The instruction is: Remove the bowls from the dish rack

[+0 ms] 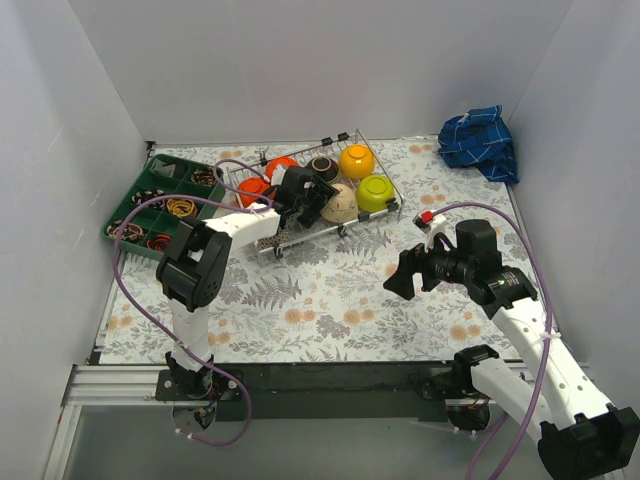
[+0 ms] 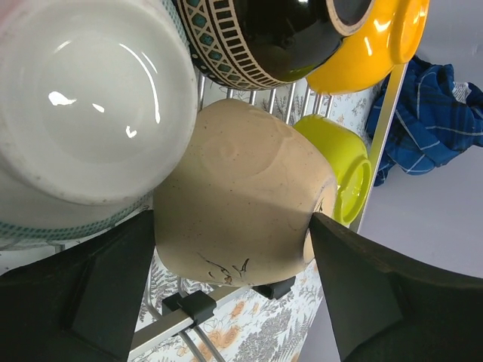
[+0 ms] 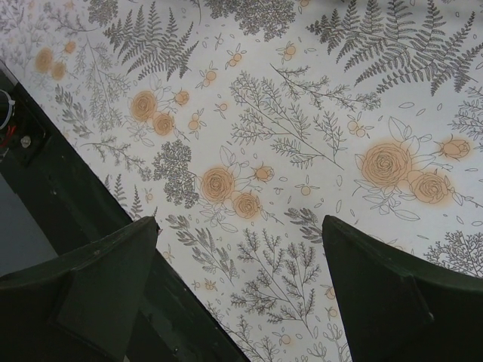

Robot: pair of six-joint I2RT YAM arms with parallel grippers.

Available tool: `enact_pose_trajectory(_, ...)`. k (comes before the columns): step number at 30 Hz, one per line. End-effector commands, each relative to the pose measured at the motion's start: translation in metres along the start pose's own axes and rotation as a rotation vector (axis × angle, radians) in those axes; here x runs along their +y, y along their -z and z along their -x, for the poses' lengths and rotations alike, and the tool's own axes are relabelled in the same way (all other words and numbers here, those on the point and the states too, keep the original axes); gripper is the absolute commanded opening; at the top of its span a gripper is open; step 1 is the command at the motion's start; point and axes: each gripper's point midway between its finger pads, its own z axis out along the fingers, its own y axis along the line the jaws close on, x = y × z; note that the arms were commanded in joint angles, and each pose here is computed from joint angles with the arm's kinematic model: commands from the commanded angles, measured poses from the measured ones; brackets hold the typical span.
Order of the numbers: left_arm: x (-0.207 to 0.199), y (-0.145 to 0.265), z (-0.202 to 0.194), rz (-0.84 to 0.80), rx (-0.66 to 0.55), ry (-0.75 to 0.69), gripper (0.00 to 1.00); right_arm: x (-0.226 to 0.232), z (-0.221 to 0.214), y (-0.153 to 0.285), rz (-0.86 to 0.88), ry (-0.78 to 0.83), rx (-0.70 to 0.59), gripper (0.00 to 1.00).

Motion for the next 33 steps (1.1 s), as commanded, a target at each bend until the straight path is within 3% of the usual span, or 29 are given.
enact_pose_trajectory(1,-0.040,0.031,0.017,-0.096,-0.056,-0.030,0.55,0.010,0.019,0.006,0.033,0.047,-0.043,0.99)
enact_pose_trajectory(10,-0.058,0.043,0.023,-0.150,-0.079,-0.115,0.38,0.011,0.020,0.008,0.036,0.050,-0.048,0.99)
enact_pose_trajectory(20,-0.102,0.066,0.026,-0.327,-0.082,-0.265,0.09,0.014,0.029,0.011,0.038,0.061,-0.063,0.99)
enact_pose_trajectory(26,-0.122,0.082,0.035,-0.391,-0.129,-0.398,0.01,0.012,0.040,0.016,0.009,0.074,-0.087,0.99)
enact_pose_trajectory(33,-0.136,0.100,0.041,-0.448,-0.173,-0.606,0.00,0.013,0.052,0.019,-0.010,0.042,-0.111,0.99)
